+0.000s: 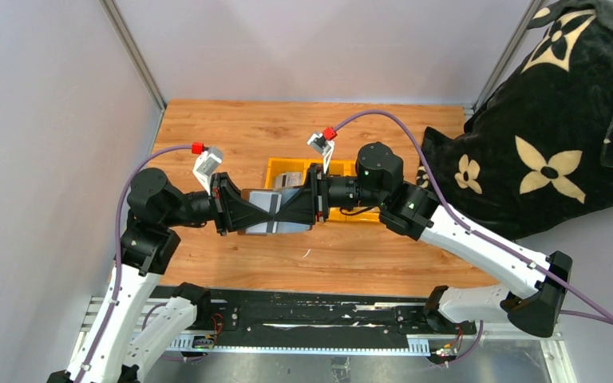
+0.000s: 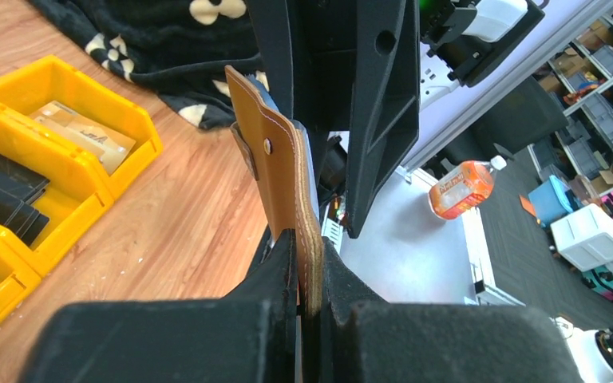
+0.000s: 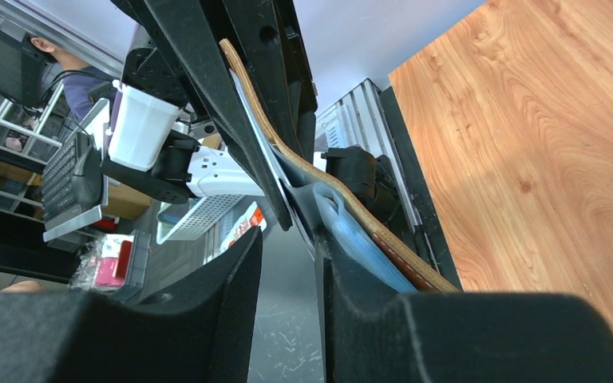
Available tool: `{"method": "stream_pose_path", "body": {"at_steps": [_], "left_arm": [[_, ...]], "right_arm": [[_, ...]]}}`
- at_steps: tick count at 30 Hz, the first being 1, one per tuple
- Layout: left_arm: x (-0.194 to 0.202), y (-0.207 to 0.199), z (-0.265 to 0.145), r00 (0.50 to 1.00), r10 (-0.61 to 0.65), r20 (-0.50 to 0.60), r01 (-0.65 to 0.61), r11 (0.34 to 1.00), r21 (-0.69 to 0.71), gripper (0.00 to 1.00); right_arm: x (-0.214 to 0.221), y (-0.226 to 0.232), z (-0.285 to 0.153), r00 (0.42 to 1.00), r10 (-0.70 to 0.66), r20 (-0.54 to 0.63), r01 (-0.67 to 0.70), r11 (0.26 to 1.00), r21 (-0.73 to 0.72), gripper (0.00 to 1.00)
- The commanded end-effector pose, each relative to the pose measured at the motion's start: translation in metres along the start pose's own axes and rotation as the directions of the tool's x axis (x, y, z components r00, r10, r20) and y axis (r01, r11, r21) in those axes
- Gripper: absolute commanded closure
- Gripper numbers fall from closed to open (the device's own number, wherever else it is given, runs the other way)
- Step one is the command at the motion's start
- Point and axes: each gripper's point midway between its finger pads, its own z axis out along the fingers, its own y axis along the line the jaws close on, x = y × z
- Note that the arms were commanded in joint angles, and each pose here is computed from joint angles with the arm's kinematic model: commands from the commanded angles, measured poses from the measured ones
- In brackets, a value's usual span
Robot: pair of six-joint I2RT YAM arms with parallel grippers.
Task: Take the credit cards out of the card holder
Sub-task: Remove the credit card from the card holder.
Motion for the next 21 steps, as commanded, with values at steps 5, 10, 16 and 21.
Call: {"method": "stream_pose_path", "body": {"at_steps": [5,10,16,21], "left_arm": [[0.010,-0.027,-0.006,0.998,0.013,-0.055,-0.007,0.994,0.111,0.93],[0.017,-0.026,-0.007,0.998,0.012,-0.069,-0.004,0.993,0.116,0.79],[0.028,-0.035,-0.012,0.994,-0.003,-0.109,0.021,0.986,0.165,0.67],[0.030,-0.039,-0.013,0.992,-0.001,-0.126,0.026,0.981,0.193,0.80]], "right_arm": [[-0.047,0.009,0.005,0.988,-0.031,0.153,0.036,0.999,-0.028,0.70],[-0.051,-0.001,0.009,0.985,-0.017,0.171,0.015,1.000,0.013,0.86],[-0.050,-0.007,0.007,0.981,-0.024,0.193,0.016,0.999,0.041,1.00],[-0.039,-0.001,0.004,0.987,-0.040,0.158,0.041,0.999,-0.006,1.00]]}}
